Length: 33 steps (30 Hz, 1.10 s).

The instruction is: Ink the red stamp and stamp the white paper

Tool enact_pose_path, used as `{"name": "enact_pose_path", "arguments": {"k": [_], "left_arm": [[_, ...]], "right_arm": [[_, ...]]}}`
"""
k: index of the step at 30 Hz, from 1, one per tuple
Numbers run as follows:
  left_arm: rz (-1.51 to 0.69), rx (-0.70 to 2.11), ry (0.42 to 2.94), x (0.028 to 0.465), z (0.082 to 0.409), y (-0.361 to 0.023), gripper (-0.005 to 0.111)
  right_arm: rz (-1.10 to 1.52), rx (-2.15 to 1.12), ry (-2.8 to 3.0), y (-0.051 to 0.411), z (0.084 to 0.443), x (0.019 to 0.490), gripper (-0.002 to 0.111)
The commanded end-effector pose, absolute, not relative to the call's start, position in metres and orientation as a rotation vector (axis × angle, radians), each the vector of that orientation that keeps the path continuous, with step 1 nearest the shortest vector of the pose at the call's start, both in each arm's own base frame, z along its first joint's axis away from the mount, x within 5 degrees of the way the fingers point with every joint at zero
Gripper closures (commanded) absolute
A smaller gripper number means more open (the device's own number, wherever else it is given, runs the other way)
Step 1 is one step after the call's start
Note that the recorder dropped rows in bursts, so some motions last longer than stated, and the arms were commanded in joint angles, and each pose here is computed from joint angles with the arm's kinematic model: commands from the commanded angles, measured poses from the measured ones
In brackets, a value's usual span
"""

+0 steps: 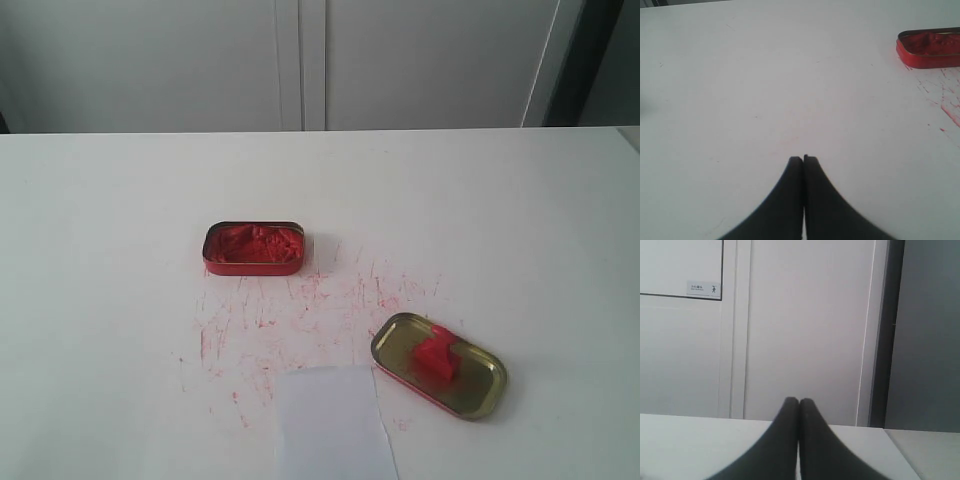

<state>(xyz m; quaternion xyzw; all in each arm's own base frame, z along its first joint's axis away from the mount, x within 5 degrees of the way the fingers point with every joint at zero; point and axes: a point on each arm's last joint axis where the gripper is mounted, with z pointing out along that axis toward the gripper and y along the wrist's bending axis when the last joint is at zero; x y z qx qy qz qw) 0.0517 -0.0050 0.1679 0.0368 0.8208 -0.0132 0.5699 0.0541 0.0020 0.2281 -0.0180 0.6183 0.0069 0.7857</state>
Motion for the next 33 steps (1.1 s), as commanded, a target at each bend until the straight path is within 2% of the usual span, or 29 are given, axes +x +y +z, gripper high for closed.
{"name": "enact_pose_path", "arguments": {"k": [1,17,33], "left_arm": [[-0.029,0.084,1.922,0.052,0.167,-0.005,0.107],[-0.029,0.084,1.922,0.052,0.167,-0.005,0.107],[-0.029,0.084,1.922,0.052,0.167,-0.005,0.107]], "right_arm": [[0.021,-0.038,1.318,0.002,0.228,0.054,0.108],[0.021,-0.04,1.371,0.002,0.223,0.055,0.108],[0.012,-0.054,1.557,0.002,0.261,0.049,0.108]]}}
